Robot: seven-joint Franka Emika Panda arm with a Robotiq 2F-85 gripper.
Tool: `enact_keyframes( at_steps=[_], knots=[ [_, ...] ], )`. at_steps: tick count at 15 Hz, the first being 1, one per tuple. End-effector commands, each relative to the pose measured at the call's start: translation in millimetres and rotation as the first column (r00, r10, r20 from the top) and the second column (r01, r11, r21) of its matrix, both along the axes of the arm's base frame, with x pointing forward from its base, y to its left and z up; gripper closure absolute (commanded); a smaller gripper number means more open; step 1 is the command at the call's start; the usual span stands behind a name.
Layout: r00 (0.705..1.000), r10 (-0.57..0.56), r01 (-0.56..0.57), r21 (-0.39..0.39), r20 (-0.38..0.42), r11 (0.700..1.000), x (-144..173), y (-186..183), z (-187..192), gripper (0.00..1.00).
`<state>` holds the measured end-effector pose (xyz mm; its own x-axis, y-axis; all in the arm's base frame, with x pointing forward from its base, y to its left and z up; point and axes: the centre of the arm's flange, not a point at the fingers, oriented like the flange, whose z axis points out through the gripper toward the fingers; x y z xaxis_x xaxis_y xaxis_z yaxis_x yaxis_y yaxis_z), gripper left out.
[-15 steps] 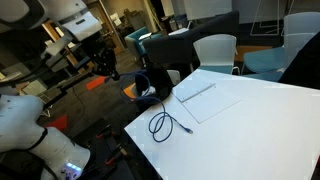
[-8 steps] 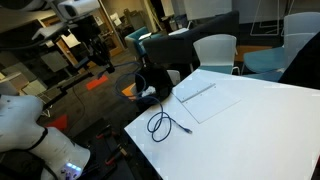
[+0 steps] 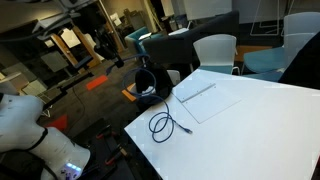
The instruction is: Pick up the blue cable and move it to the right side of the table.
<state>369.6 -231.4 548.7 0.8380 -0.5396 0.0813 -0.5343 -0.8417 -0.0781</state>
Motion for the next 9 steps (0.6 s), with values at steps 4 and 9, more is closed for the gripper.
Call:
enact_keyframes(
  at_steps=[4, 9],
  knots=[
    [0.998, 0.044, -0.041, -0.077, 0.041, 0.996, 63, -131, 2, 0.98],
    [1.0, -0.019, 0.019, -0.078, 0.007, 0.997, 63, -139, -26, 0.93]
  ],
)
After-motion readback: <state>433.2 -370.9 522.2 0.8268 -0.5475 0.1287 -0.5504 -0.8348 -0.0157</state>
